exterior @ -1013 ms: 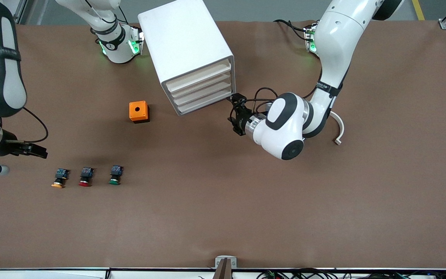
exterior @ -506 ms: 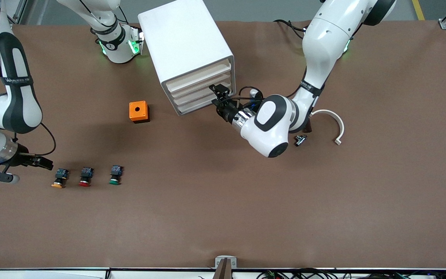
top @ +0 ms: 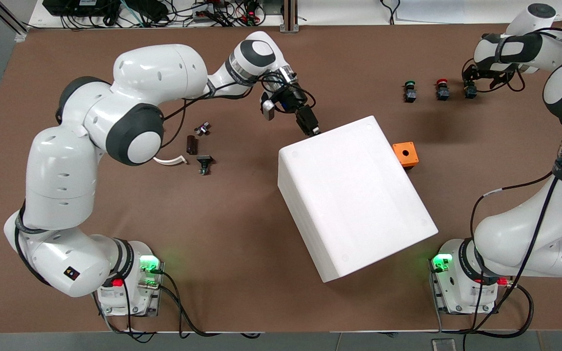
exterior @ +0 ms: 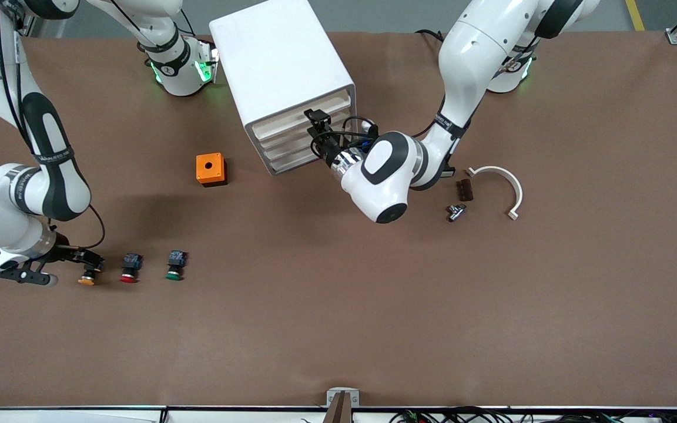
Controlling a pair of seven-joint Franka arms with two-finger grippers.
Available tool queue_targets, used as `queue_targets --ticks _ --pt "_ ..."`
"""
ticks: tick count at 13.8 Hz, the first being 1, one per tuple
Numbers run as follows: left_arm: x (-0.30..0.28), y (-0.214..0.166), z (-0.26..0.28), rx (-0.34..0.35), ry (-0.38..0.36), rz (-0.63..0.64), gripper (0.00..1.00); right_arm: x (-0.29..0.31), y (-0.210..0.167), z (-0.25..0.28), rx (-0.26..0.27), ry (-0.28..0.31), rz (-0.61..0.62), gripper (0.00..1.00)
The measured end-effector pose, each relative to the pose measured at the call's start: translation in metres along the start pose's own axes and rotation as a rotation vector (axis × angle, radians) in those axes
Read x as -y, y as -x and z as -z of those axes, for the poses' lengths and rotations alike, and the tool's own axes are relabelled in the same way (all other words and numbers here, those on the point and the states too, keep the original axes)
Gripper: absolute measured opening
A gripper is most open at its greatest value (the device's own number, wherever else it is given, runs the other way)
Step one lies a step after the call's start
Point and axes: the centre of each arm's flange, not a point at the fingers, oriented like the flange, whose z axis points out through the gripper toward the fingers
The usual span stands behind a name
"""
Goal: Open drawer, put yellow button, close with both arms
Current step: 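Grasp the drawer handle with the left gripper while the right gripper reaches the button, then pull the drawer open with the left gripper while the right gripper grasps the button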
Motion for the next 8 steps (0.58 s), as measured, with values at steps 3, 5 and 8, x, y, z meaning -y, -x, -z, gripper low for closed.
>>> queue_targets --ticks 3,5,8 --pt "-0.006 -0.001 -0.004 -0.005 -0.008 0.008 0.41 0.002 0.002 -0.015 0.006 0.000 0.002 1.00" --pt "-0.003 0.000 -0.005 -0.006 -0.019 0.005 0.18 0.002 0.002 -0.022 -0.005 0.000 0.003 1.00" --pt "-0.002 0.000 -0.004 -0.007 -0.023 0.024 0.14 0.003 0.002 -0.027 -0.007 0.001 0.004 0.97"
